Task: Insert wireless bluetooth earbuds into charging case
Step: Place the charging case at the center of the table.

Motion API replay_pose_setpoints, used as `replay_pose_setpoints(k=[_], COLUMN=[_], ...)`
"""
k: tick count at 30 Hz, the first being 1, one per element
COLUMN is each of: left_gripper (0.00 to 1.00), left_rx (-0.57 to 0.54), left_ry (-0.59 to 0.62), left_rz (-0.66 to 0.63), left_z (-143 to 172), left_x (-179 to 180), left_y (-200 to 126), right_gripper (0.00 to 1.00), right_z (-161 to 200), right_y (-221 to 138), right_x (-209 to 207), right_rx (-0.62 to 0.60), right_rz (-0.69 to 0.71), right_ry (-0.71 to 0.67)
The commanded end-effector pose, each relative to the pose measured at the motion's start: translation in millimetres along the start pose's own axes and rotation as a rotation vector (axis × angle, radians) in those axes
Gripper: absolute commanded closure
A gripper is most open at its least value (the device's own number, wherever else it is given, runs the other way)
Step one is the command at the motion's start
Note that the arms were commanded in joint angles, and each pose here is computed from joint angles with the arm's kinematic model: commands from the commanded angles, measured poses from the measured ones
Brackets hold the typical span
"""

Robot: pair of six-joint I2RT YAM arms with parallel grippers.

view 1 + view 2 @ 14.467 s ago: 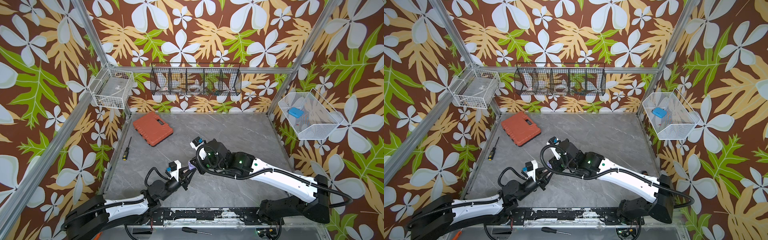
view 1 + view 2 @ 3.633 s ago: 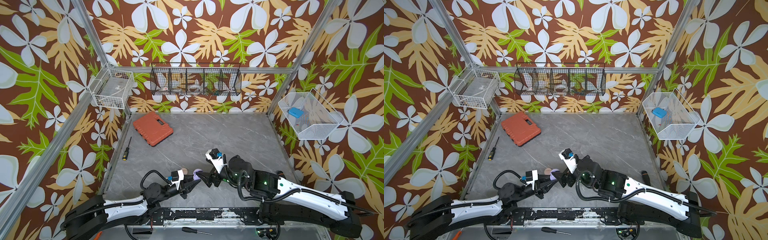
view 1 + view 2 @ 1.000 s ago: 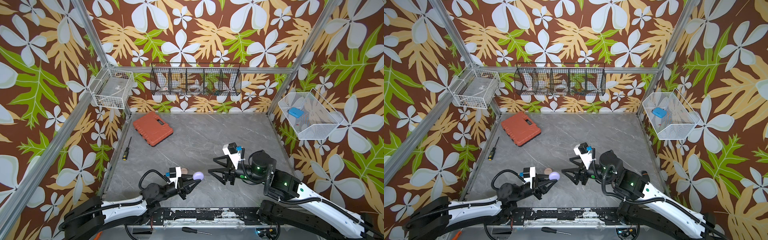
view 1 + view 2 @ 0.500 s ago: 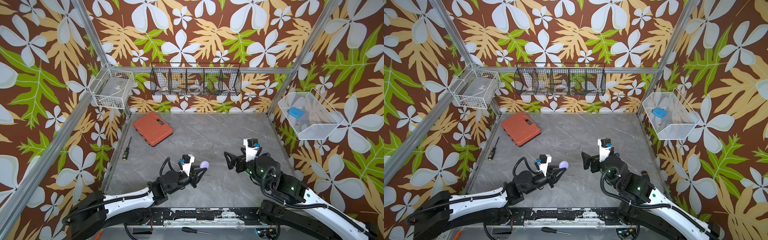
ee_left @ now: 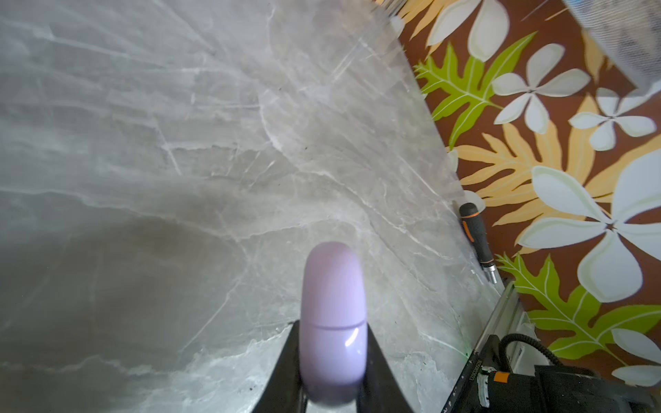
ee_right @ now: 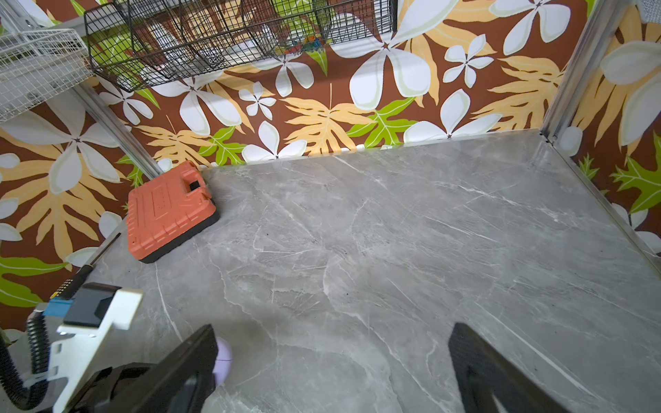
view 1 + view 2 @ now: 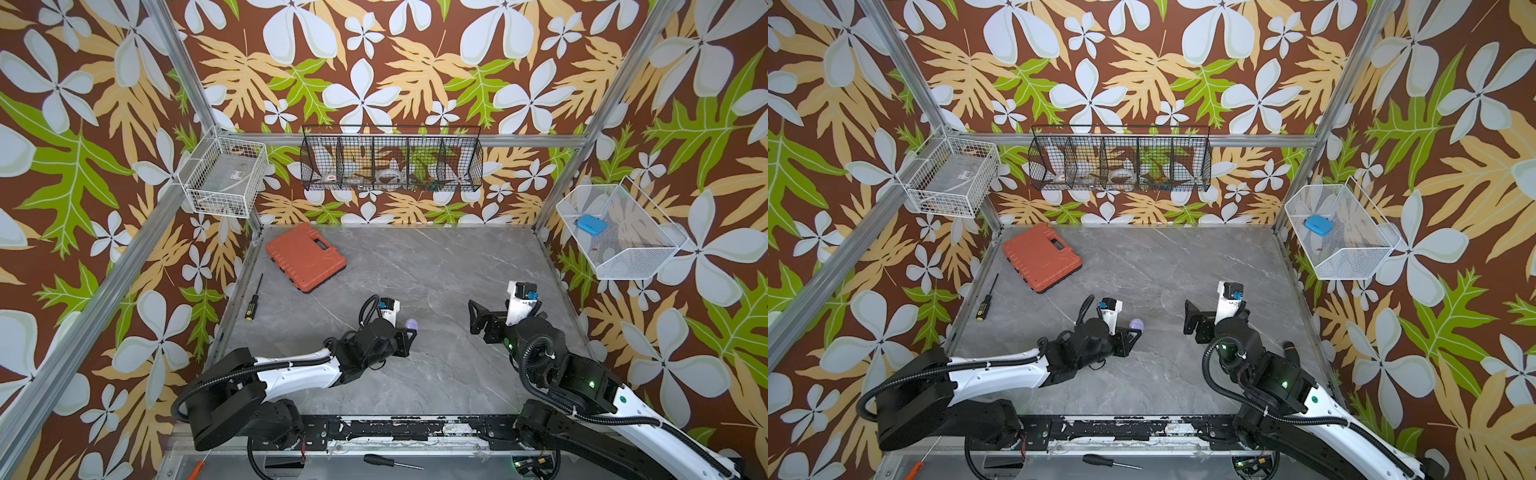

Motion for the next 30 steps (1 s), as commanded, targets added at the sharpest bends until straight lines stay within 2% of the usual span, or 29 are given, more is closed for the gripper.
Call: replay_pose_setpoints(k=[1,4,12,21,30], left_gripper=[1.0,1.0,1.0,1.0,0.93], left_rx=[0.061,0.1,0.193,0.184,0.187], left_ry=[-0.138,-0.204,-0.274,-0.304,-0.316], left_rz=[-0.098,-0.12,-0.191,-0.274,-0.32], left_z=[3,5,18,20,19], left_x=[16,23,31,44,50], left_y=[9,17,35,40,41], right_gripper=[0.0,0.0,0.01,0.0,0.0], right_z=[1,3,5,9,13], right_y=[1,2,4,6,7], right_x=[-1,0,3,6,7], right_rx=[0.005,0.012,0.019,0.029,0.036], right_rz=[0.016,0.008,-0.007,-0.026,-0.033], right_ry=[0.011,0.005,0.002,0.005,0.007])
Point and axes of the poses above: each gripper's point midway between its finger pads, its own y axis out along the fingers, its own x axis along the line the jaws close on, z = x × y, the point moved 6 cm from there along -y, back along the fingers, and after that the axes turned 14 degrees about -y, right-handed, at the moved point
